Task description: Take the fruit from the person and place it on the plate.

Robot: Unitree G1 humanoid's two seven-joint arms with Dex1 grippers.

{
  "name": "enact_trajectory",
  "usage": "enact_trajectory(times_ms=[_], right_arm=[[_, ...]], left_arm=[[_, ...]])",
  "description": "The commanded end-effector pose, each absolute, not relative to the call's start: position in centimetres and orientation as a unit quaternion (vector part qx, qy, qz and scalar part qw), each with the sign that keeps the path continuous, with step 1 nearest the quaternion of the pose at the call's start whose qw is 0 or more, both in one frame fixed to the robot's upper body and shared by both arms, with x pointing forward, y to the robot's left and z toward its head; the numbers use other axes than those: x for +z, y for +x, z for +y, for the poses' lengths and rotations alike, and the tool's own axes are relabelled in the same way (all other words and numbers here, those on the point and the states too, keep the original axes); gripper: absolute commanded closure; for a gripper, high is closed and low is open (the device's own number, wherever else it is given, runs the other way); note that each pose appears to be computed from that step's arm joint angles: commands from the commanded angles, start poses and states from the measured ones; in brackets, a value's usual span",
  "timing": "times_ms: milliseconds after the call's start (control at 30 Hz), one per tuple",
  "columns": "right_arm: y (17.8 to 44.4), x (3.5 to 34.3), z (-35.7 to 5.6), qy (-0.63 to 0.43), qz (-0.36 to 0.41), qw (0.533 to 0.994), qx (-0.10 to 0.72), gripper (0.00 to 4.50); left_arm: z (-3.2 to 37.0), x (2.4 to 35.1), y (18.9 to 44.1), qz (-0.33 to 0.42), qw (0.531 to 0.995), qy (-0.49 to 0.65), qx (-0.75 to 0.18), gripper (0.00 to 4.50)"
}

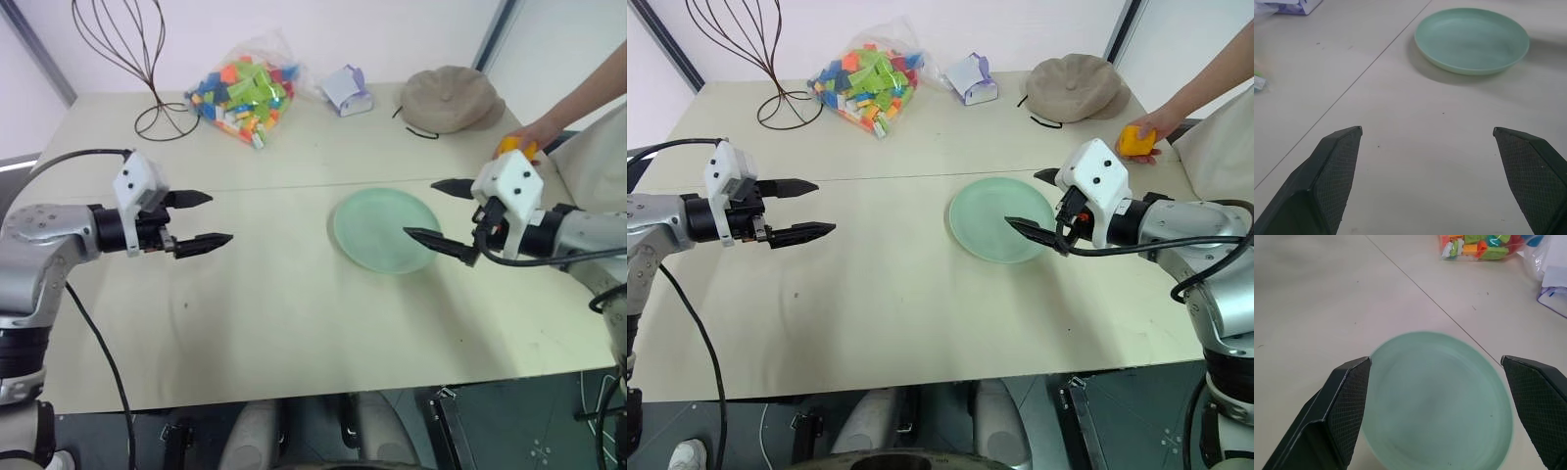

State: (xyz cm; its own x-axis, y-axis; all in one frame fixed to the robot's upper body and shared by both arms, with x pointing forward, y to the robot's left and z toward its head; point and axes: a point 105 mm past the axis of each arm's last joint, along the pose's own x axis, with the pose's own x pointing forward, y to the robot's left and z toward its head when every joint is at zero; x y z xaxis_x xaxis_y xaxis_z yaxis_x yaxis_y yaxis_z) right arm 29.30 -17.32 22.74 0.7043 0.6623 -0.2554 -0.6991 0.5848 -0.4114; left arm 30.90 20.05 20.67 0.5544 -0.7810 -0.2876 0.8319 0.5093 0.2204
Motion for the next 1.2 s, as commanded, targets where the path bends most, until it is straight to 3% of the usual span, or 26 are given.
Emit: enact_trajectory(times_ms=[33, 967, 1200], right_arm=[[28.9, 24.1, -16.8, -0.257, 0.006, 0.887, 0.385, 0.13], [29.2, 24.5, -16.6, -0.253, -0.007, 0.889, 0.381, 0.13], [29.3, 24.7, -15.7, -0.241, -0.018, 0.891, 0.384, 0.13]], left_arm=[[19.9, 21.7, 30.9, 0.054, 0.863, 0.182, -0.468, 0.00], [19.6, 21.8, 31.3, 0.041, 0.867, 0.184, -0.462, 0.00], [18.7, 24.0, 33.4, -0.071, 0.913, 0.171, -0.363, 0.00]])
